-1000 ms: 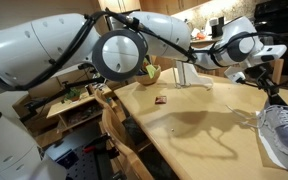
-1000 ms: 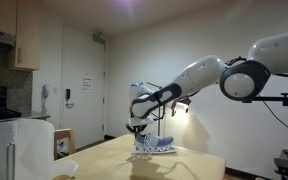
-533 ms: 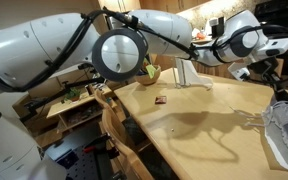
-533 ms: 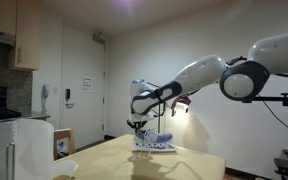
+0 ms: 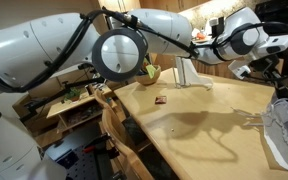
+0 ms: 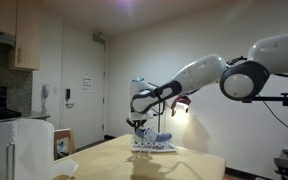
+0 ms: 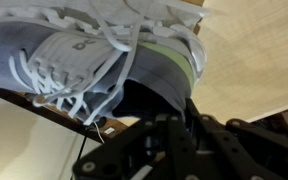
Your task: Put the shoe on the rack.
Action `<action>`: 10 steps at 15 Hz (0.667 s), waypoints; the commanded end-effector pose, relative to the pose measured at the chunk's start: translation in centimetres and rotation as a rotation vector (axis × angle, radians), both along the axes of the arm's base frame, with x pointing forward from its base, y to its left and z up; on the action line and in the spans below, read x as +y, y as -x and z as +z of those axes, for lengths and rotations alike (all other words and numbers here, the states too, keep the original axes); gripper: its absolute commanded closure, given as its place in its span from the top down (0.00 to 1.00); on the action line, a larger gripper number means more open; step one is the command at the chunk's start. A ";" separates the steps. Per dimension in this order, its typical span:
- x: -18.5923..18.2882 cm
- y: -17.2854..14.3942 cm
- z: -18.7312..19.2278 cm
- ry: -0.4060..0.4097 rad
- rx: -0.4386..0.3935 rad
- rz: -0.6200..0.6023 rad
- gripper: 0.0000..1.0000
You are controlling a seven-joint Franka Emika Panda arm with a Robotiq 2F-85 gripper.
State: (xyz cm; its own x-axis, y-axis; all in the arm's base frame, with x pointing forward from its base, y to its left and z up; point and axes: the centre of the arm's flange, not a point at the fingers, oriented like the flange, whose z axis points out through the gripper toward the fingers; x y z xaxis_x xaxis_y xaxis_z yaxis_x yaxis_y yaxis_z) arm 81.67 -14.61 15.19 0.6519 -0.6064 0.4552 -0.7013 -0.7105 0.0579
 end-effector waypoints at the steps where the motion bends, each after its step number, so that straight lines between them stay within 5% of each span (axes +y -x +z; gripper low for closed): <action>1: 0.0 0.4 0.1 0.003 -0.001 -0.002 0.04; 10: 1.6 5.8 3.3 0.025 -0.297 -0.006 0.03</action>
